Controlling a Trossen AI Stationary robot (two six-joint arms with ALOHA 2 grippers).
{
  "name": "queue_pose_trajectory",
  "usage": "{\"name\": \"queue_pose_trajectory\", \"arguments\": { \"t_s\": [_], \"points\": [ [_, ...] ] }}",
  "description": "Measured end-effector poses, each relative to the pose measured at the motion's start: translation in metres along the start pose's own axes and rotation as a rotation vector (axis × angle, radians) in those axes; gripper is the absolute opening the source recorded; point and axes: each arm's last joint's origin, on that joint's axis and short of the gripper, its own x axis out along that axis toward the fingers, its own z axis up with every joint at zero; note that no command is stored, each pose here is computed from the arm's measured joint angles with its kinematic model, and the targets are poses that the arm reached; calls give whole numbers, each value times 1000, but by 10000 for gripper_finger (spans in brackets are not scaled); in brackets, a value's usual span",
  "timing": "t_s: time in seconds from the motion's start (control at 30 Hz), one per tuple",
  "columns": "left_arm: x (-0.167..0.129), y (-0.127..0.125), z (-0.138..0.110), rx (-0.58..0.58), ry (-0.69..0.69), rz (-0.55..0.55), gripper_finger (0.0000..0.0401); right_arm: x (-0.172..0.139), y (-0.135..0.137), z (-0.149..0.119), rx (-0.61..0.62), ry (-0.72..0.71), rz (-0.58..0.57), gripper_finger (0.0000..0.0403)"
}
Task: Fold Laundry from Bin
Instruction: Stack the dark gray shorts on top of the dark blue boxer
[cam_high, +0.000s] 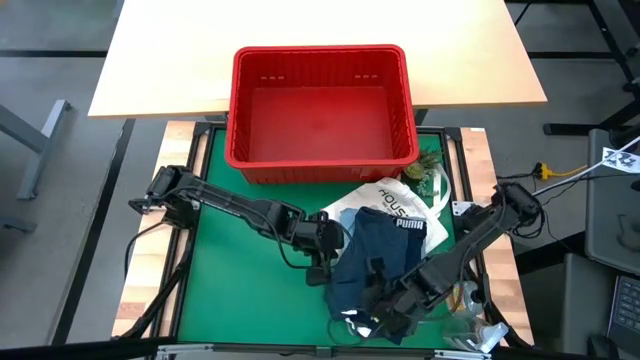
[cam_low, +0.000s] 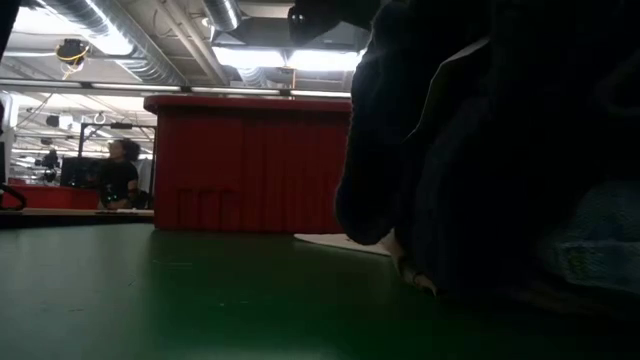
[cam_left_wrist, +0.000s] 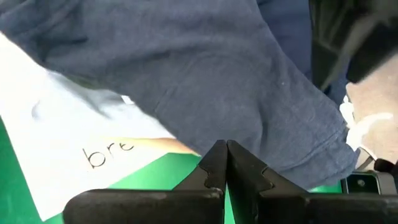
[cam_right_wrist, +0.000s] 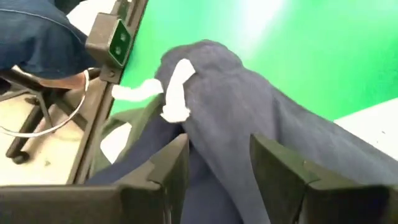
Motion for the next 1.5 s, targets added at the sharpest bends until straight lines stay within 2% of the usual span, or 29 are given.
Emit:
{"name": "queue_pose_trajectory", "arguments": {
  "t_s": [0.27,0.47,0.57,0.67,0.77,0.8,0.97,1.17,1.37,1.5],
  "points": [
    [-5,-3,-4,9,31,2,2,36,9,-3,-73,37,-21,170],
    [-5,-4,-5,13,33,0,2,46,9,-5,-79,53,-79,166],
    [-5,-4,-5,13,33,0,2,46,8,-7,-82,62,-94,140],
    [-5,-4,-5,14,33,0,2,45,8,-6,-83,62,-103,89],
    [-5,-4,-5,13,32,0,2,39,8,-2,-83,65,-92,23],
    [-5,-4,-5,13,32,0,2,36,8,-1,-85,77,-85,13],
    [-5,-4,-5,12,32,0,2,17,15,6,-106,103,-103,24],
    [-5,-4,-5,12,32,0,2,-15,35,7,-87,131,-97,8],
    [-5,-4,-5,12,32,0,2,-37,58,4,-40,62,-127,8],
    [-5,-4,-4,12,30,-1,2,-40,62,4,-33,3,-184,6]
  ]
}}
